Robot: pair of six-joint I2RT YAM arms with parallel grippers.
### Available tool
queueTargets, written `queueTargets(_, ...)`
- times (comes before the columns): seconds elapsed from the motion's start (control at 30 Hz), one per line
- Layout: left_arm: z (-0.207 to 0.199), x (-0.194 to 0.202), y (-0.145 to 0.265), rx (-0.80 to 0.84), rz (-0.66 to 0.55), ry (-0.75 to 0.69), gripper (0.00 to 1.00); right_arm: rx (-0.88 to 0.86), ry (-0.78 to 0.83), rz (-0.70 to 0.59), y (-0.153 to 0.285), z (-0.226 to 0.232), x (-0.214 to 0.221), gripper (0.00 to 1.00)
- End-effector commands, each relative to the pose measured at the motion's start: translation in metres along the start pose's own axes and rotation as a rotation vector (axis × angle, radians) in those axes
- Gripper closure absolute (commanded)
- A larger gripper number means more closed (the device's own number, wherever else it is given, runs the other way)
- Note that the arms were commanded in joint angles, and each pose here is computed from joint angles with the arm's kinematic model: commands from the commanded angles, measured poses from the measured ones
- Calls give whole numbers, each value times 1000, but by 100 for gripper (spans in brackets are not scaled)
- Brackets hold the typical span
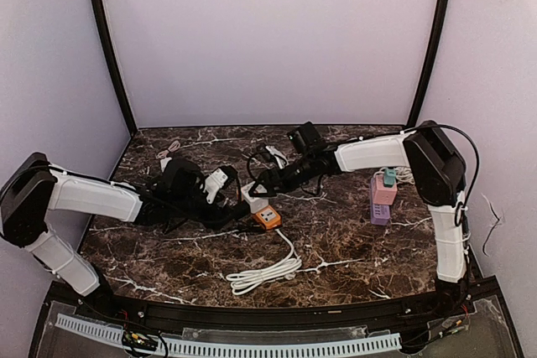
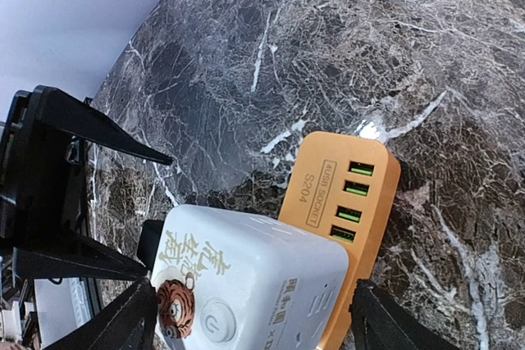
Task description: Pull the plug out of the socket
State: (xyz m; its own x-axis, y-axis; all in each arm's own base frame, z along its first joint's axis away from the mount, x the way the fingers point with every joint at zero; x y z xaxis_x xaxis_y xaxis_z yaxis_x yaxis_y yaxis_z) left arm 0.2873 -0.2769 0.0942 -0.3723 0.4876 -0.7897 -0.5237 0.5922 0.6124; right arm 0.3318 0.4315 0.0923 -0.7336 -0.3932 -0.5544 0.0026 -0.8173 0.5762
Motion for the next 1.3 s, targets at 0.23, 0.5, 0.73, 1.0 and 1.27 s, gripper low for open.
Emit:
queueTargets(0.23, -1, -1, -22, 4, 51, -82, 43, 87, -60, 97, -14, -36, 55, 24)
queueTargets(0.5, 2, 9, -21, -20, 100, -94, 53, 90, -69, 94, -11, -42, 61, 28)
queueTargets(0.73, -1, 11, -13, -27, 121, -112, 76, 101, -75, 95, -10, -48, 64, 31)
queueTargets(1.0, -1, 19, -2, -37, 140, -85, 91, 107, -85, 103, -11, -56, 72, 40)
queueTargets(1.27, 3, 32, -2, -61, 179, -66, 92, 114, -75, 111, -10, -58, 77, 39)
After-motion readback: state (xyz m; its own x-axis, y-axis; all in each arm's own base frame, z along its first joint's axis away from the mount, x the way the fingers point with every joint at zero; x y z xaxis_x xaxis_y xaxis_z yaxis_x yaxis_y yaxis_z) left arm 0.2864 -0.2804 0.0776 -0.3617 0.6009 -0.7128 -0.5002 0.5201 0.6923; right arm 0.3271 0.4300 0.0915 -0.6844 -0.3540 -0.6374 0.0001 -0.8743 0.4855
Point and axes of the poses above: each gripper's point midway between its finger pads, its own y axis back along the fingers, its own z axis along the line the jaws close on, x = y × z, the point moved 1 cm from there along y, back along the fingers, and after that the axes turned 1 degree about -y, right-handed, at the moved point
